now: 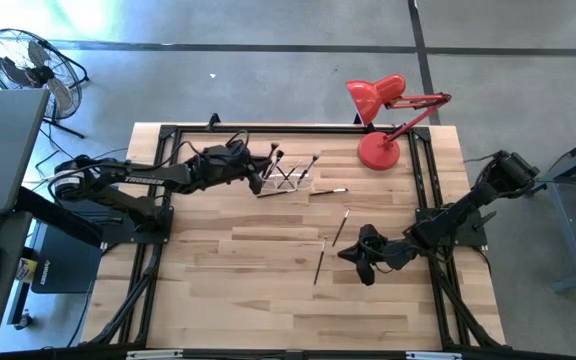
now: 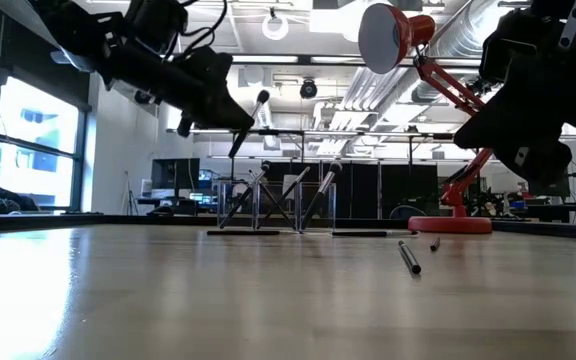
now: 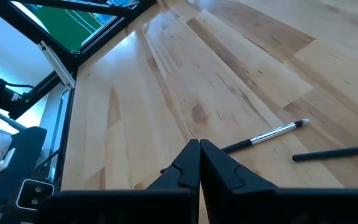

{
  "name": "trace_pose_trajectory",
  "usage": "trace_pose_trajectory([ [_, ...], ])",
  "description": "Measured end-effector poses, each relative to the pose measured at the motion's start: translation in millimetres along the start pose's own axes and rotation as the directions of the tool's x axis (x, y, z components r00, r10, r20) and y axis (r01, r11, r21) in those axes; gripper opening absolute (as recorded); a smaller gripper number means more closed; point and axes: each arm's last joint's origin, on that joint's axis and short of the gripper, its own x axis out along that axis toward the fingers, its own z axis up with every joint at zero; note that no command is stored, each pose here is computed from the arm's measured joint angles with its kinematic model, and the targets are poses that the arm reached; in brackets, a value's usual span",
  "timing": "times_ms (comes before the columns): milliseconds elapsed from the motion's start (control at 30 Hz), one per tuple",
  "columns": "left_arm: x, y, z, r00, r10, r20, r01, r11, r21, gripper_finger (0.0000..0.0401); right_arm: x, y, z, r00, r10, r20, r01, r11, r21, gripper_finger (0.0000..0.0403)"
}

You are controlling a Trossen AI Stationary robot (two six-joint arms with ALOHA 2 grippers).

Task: Put items in baskets/containers
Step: Put the black powder brush into the transparent organizer

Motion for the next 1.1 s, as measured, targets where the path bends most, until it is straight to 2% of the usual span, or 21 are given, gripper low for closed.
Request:
trace_pose_trajectory([
  [267, 6, 0, -1, 0.999, -0.006, 0.038, 0.003, 0.997, 0.077, 0.0031, 0, 0, 0, 1.000, 0.000, 0.003, 0.000, 1.000, 0.001, 0.0000],
  [433, 13, 2, -14, 0.993, -0.029, 0.117, 0.023, 0.998, 0.052, 0.0031, 0, 0, 0, 1.000, 0.000, 0.003, 0.000, 1.000, 0.002, 0.0000],
  [567, 21, 6, -34, 0.999, -0.001, 0.054, -0.001, 0.999, 0.046, 0.0031, 0, 1, 1, 1.000, 0.005, 0.006, -0.005, 1.000, 0.008, 0.0000],
  [800, 29, 9, -43, 0.991, 0.045, 0.128, -0.049, 0.998, 0.029, 0.0031, 0, 1, 1, 1.000, 0.008, 0.009, -0.008, 1.000, 0.011, 0.0000],
  [1100, 38, 12, -59, 0.996, 0.063, 0.065, -0.065, 0.997, 0.040, 0.0031, 0, 1, 1, 1.000, 0.006, 0.012, -0.006, 1.000, 0.010, 0.0000],
])
